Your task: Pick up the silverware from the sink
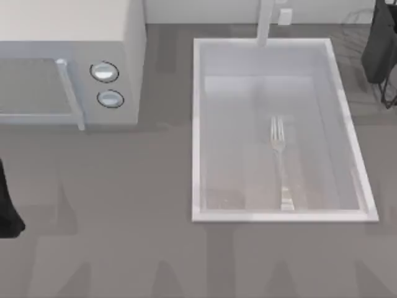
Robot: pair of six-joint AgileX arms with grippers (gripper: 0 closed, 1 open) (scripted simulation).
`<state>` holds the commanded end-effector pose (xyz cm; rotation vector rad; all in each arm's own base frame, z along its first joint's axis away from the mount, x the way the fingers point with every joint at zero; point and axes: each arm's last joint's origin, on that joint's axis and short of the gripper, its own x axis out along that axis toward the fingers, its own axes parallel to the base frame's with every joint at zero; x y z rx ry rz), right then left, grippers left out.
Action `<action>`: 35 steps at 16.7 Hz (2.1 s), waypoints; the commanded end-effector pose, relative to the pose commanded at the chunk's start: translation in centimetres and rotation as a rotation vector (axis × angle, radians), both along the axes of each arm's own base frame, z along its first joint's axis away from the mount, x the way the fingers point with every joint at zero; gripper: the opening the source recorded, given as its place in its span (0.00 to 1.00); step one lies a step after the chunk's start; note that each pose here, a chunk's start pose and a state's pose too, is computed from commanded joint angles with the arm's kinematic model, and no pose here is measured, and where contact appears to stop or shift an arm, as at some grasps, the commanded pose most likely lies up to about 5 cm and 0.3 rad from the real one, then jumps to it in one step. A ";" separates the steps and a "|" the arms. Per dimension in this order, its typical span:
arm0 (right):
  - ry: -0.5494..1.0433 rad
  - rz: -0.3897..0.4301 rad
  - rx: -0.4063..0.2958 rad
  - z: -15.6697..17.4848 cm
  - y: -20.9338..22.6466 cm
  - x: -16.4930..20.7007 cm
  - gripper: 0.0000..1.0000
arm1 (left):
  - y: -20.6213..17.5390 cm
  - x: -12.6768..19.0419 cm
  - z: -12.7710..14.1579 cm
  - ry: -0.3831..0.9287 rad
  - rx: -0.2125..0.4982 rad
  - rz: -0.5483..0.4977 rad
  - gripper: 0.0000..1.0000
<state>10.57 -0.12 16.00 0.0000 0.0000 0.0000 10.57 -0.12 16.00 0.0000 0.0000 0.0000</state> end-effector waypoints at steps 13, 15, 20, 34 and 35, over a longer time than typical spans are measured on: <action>0.000 0.000 0.000 0.0 0.0 0.0 1.00 | 0.0 0.0 0.0 0.000 0.000 0.000 1.00; 0.000 0.000 0.000 0.0 0.0 0.0 1.00 | 0.0 0.0 0.0 0.000 0.000 0.000 1.00; 0.000 0.000 0.000 0.0 0.0 0.0 1.00 | 0.0 0.0 0.0 0.000 0.000 0.000 1.00; 0.358 0.058 0.085 7.5 1.1 3.1 1.00 | 0.0 0.0 0.0 0.000 0.000 0.000 1.00; 0.419 0.065 0.096 8.7 1.4 4.1 1.00 | 0.0 0.0 0.0 0.000 0.000 0.000 1.00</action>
